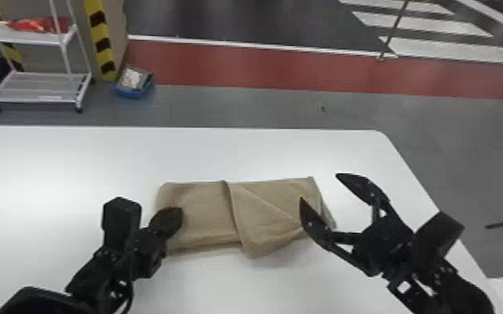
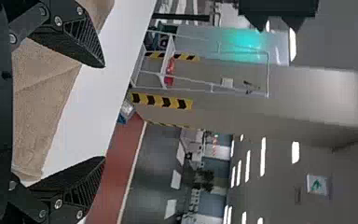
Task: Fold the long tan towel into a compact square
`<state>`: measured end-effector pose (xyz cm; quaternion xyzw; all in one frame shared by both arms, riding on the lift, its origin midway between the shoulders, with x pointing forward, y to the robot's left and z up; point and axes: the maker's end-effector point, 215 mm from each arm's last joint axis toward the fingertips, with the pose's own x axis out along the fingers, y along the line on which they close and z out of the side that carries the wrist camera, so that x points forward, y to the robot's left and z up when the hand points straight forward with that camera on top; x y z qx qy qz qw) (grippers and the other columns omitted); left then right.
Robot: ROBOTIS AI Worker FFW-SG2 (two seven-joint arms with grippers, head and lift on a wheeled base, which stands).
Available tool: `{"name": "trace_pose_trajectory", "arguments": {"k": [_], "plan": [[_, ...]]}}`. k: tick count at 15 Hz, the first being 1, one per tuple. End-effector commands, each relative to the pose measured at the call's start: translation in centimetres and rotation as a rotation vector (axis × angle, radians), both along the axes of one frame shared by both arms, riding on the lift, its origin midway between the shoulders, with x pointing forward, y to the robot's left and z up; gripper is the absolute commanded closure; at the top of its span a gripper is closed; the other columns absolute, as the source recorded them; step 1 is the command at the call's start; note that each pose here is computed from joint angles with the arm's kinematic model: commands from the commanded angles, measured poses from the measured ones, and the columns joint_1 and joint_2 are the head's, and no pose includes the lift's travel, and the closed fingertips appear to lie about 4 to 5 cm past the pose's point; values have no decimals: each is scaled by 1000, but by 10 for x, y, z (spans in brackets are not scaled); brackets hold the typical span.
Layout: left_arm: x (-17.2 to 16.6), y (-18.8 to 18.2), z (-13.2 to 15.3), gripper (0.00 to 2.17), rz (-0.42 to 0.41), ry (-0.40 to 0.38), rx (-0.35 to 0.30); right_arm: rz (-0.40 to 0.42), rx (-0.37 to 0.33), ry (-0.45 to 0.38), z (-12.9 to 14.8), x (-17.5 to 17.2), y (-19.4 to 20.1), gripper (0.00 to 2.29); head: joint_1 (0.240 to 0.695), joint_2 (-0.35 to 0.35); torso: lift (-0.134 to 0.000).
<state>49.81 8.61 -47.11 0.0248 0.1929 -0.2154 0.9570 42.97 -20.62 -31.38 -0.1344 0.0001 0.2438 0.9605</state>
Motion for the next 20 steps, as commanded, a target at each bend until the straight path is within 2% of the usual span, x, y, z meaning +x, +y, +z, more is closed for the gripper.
{"name": "trace_pose_trajectory", "arguments": {"k": [1,3,5,8,11,18,20], "plan": [[-1,-3,0,1997,-6,2,0,117,-193,-41,-11,-12,23,221,695,-146,-123],[-1,-5,-3,1997,-10,13,5,194,-342,-25,-29,-16,38,218,695,-125,-123],[-1,-5,-3,1997,-10,14,6,263,-465,27,-51,-16,47,221,695,-113,-123],[-3,-5,-8,1997,-11,31,13,293,-664,129,-88,-10,43,221,695,-95,-123],[-2,-1,-6,1997,-6,30,15,271,-766,175,-106,-2,33,221,695,-98,-123],[1,-3,-3,1997,-10,23,17,241,-803,199,-116,4,26,292,695,-113,-123],[2,-3,-2,1997,-9,23,17,239,-813,205,-119,6,24,383,695,-116,-123]]}}
